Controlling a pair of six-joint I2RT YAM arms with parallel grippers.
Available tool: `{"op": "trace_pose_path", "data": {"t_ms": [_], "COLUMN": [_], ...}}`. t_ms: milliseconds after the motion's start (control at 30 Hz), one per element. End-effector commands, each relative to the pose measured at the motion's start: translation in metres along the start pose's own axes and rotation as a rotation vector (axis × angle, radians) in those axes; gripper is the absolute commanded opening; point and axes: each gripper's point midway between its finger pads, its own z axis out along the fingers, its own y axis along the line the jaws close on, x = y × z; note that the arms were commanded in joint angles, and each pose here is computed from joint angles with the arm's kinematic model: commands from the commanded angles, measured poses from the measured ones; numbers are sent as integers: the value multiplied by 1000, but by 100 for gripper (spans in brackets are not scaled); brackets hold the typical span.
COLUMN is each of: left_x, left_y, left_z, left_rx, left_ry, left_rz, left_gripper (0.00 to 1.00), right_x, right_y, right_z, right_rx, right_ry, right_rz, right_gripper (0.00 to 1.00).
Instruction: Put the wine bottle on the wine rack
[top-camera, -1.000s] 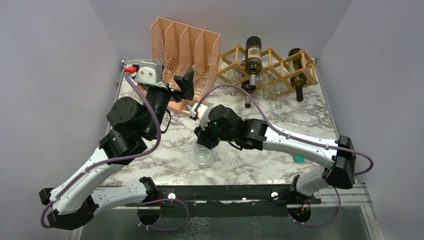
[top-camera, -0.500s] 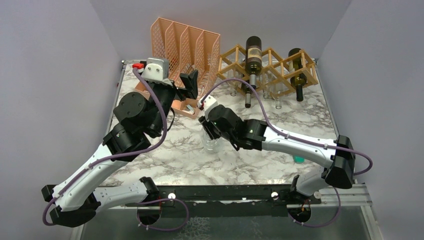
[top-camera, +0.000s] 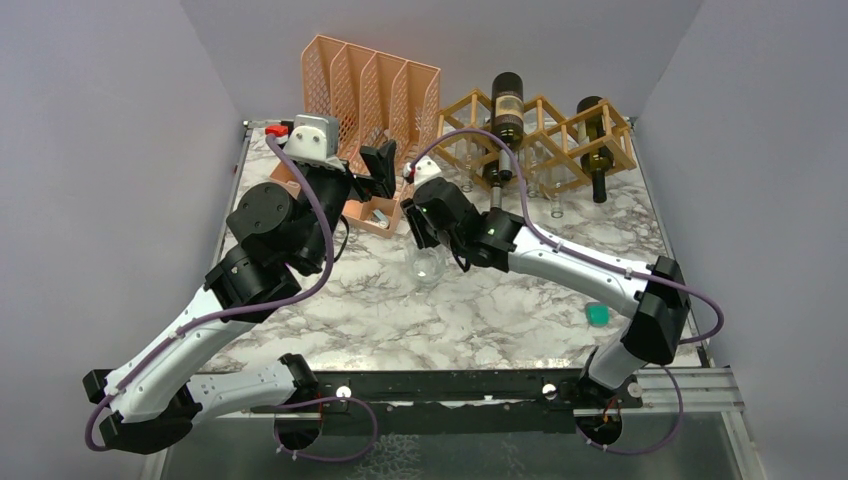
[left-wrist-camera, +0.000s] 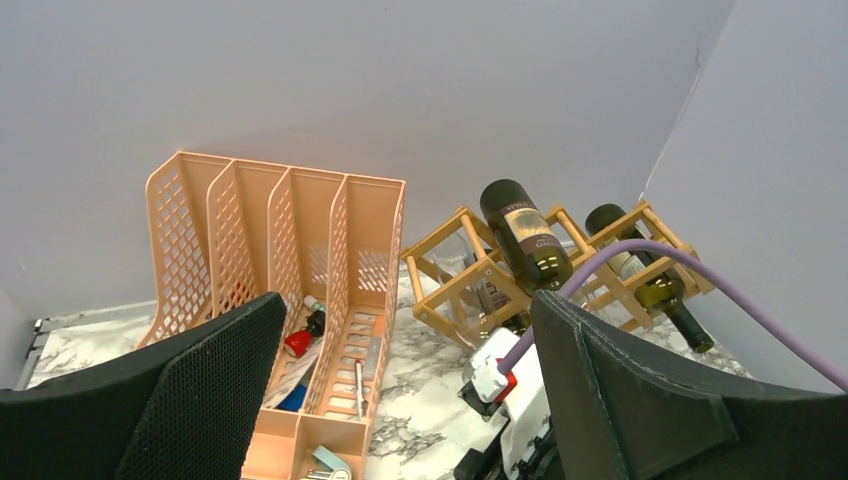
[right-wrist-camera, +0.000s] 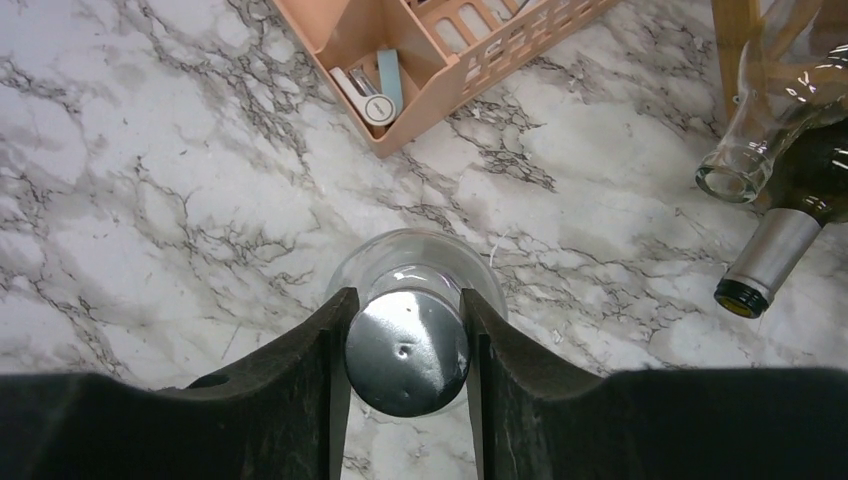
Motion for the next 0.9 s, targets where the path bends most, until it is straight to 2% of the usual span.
{"op": "trace_pose_path", "data": {"t_ms": [0, 233, 467, 600, 867], "left_x": [-19, -20, -16, -14, -1], "left_y": [3, 3, 4, 2, -2], "left_z": [-4, -4, -4, 0, 8], "left_rx": [7, 5, -4, -2, -10], "left_ry": [-38, -40, -33, -32, -4], "left_rz": [-26, -18, -11, 1, 27], "left_gripper": [99, 99, 99, 99, 99], "right_x": [-16, -8, 6, 10, -4], "right_y": [10, 8, 5, 3, -5], "right_z": [-7, -10, -5, 6, 10], "right_rx": [-49, -56, -43, -36, -12], "right_ry": [-8, 27, 71, 64, -47], "right_rz": [40, 18, 7, -2, -12], "right_gripper": [47, 58, 59, 51, 22]}}
